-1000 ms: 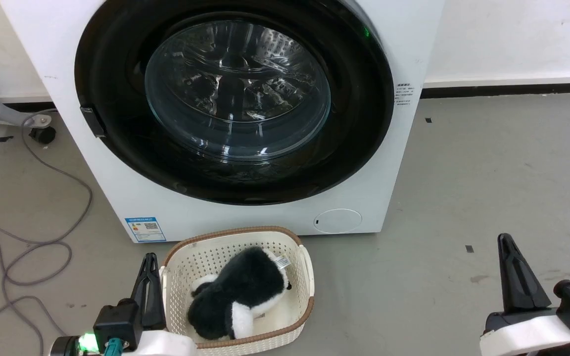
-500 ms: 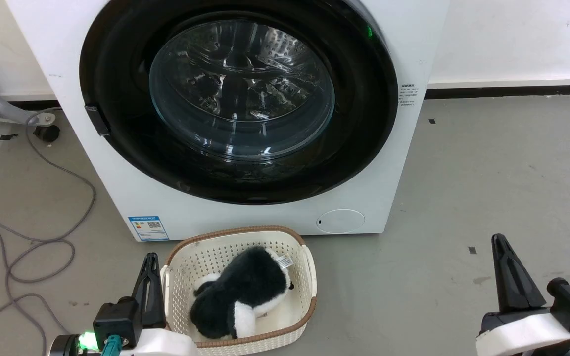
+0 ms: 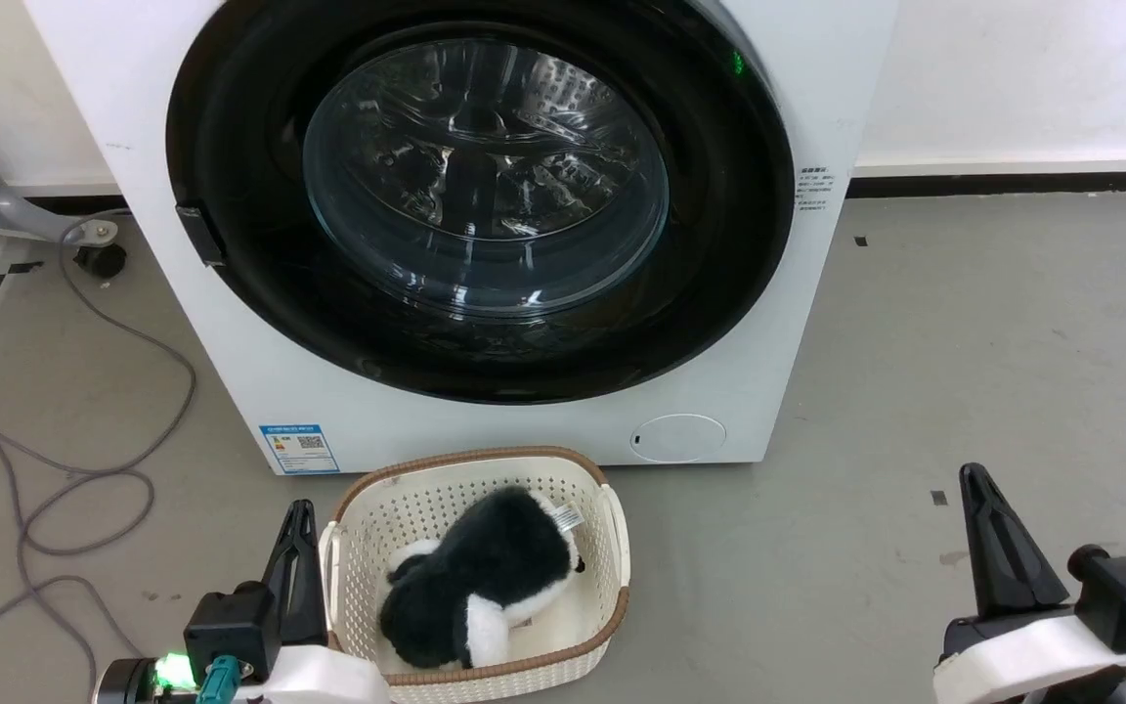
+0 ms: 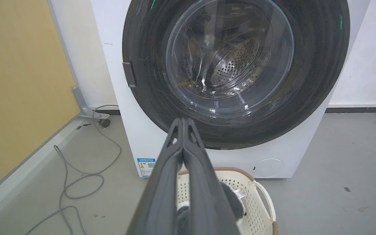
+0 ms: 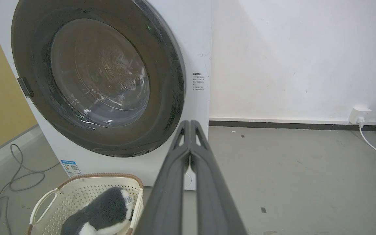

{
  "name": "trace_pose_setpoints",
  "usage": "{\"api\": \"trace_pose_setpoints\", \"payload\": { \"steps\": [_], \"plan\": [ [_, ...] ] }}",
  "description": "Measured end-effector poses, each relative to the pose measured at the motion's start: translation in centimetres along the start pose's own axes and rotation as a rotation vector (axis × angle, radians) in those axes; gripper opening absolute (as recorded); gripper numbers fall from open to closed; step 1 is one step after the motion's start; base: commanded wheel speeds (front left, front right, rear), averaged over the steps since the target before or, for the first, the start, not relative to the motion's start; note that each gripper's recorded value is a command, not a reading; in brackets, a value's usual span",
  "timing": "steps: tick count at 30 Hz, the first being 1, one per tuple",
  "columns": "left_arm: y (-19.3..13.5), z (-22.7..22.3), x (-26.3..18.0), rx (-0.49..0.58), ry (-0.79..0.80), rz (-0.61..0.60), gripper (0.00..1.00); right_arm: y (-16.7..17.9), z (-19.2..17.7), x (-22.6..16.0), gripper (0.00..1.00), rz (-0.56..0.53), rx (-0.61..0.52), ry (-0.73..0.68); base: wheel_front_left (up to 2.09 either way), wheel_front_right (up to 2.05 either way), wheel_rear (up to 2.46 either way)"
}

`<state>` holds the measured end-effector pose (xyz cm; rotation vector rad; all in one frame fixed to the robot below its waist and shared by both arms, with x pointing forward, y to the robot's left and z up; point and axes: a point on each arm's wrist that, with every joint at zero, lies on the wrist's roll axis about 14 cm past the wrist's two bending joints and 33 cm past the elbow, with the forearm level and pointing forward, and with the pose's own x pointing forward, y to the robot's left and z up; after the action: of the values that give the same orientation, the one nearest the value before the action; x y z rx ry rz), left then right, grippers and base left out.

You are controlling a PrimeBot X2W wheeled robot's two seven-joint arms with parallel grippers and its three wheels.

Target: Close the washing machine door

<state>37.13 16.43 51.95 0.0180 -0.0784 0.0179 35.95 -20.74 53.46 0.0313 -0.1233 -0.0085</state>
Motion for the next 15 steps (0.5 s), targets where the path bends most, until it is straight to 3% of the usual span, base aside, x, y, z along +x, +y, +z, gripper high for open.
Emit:
{"api": "trace_pose_setpoints", "payload": {
  "steps": [15],
  "plan": [
    [0.22,0.04,-0.01,0.002,0.016,-0.004,0.0,0.82,-0.18,0.26,0.0,0.026,-0.008,0.021,0.0,0.0,0.0]
  ]
}}
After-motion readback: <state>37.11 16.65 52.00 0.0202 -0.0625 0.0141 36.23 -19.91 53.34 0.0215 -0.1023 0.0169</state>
